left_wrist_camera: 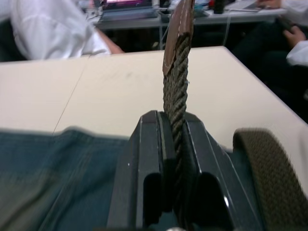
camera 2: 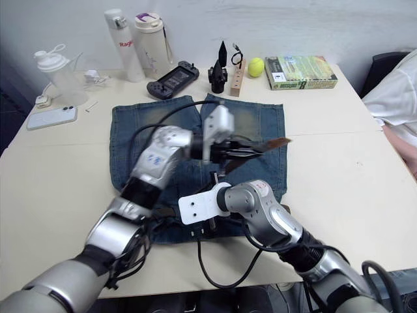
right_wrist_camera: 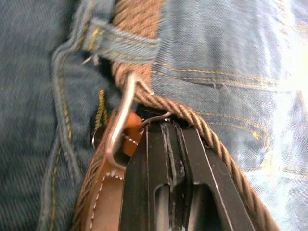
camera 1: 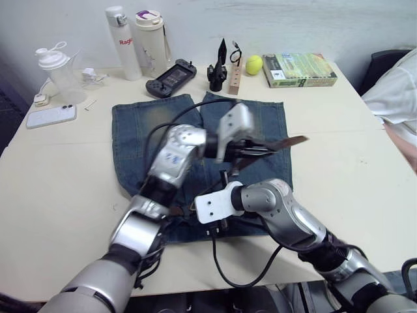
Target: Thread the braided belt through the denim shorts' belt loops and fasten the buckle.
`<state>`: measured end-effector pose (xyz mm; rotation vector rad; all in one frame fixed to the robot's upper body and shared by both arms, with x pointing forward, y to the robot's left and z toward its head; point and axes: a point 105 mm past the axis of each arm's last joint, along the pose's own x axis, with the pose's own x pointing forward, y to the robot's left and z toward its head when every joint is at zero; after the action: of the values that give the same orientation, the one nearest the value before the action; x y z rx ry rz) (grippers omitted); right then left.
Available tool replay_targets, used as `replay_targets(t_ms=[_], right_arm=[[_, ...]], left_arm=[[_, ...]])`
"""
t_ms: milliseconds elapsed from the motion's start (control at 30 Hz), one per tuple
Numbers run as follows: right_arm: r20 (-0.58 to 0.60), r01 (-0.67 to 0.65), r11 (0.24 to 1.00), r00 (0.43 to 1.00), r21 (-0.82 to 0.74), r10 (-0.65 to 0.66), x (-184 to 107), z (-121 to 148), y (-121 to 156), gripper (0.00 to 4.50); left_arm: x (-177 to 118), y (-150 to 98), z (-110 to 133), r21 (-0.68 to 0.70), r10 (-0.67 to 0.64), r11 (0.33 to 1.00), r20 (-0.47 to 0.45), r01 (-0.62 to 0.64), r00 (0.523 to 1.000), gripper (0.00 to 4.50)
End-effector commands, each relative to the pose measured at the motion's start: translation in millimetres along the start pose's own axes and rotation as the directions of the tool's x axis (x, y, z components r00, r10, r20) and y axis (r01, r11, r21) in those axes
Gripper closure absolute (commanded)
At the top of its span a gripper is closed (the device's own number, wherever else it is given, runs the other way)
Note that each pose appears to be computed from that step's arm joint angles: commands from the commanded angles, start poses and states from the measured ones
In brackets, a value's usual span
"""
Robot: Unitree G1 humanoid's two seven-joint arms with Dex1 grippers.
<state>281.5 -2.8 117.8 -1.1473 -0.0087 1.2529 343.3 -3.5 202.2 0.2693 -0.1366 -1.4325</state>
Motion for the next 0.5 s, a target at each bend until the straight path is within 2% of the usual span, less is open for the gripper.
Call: replay_targets(t_ms=[33,167,300,400,500], right_arm=[[0.000,0.016,0.999,1.000,0.049,-0.016,-7,-7,5,4.48],[0.020,0.075,0.996,0.997,0.058,-0.076,-14,-5,0,4.48],[0.035,0.170,0.966,0.983,0.193,-0.180,-27,-6,-12,4.48],[0.039,0.216,0.940,0.971,0.263,-0.234,-34,-6,-20,4.48],[0.048,0.229,0.913,0.965,0.338,-0.259,-41,-6,-22,4.48]], left_arm=[[-30,-2,19,0.009,0.115,0.993,0.050,-0.116,0.992,4.16],[-54,-3,5,-0.033,0.210,0.977,-0.005,-0.210,0.978,4.16],[-83,-5,-10,-0.051,0.321,0.944,-0.067,-0.325,0.945,4.16],[-100,-11,-17,-0.014,0.358,0.932,-0.114,-0.362,0.927,4.16],[-121,-24,-24,0.081,0.359,0.933,-0.184,-0.350,0.915,4.16]])
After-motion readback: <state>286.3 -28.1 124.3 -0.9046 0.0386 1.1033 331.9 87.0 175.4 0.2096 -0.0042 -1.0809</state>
